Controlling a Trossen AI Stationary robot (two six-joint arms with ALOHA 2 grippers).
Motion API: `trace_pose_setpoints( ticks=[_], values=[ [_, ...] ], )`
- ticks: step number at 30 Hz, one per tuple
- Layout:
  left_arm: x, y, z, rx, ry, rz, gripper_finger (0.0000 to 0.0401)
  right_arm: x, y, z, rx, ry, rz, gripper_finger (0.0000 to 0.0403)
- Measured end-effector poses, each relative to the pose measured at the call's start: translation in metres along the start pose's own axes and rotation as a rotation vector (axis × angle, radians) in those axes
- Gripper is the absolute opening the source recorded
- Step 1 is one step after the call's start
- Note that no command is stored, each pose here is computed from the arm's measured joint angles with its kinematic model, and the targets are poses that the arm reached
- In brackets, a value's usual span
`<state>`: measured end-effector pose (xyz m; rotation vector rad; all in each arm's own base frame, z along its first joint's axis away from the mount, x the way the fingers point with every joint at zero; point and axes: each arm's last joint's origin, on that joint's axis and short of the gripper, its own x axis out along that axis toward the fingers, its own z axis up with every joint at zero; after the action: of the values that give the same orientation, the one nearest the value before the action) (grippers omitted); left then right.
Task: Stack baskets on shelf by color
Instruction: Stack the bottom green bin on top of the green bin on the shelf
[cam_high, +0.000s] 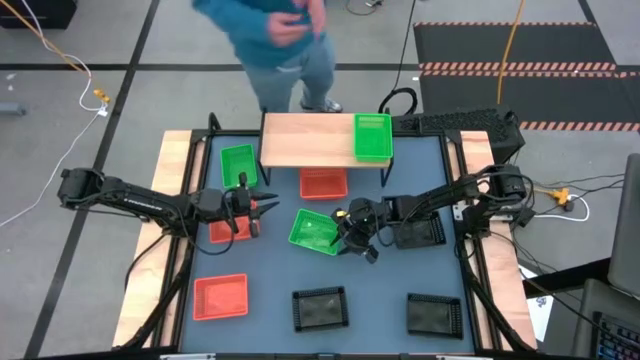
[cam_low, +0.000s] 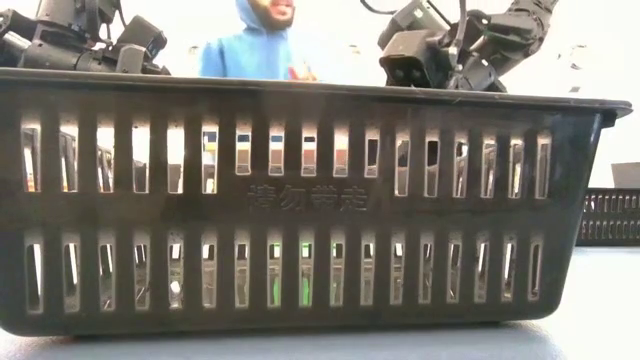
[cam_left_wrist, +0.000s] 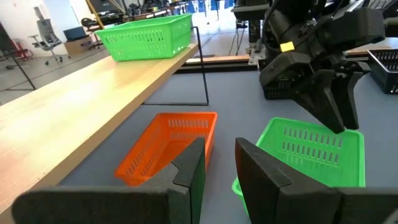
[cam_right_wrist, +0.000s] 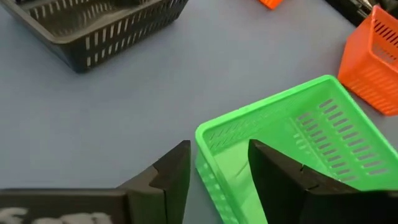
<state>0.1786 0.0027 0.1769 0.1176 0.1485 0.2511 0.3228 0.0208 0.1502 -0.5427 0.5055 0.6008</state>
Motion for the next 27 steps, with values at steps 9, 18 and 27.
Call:
trace_pose_setpoints(
  ticks=[9,18,27],
  values=[
    [0.0,0.0,0.0,0.0,0.0,0.0,0.0092,0.0,0.0,0.0,0.001,0.001,0.001,0.0057],
    [0.0,0.0,-0.001,0.001,0.007,-0.001,0.0092,-0.004,0.0,0.002,-0.001,0.0,0.0,0.0007],
    [0.0,0.0,-0.001,0.008,0.014,0.001,0.0092,-0.02,-0.002,0.011,-0.005,-0.002,-0.008,0.0001]
  ],
)
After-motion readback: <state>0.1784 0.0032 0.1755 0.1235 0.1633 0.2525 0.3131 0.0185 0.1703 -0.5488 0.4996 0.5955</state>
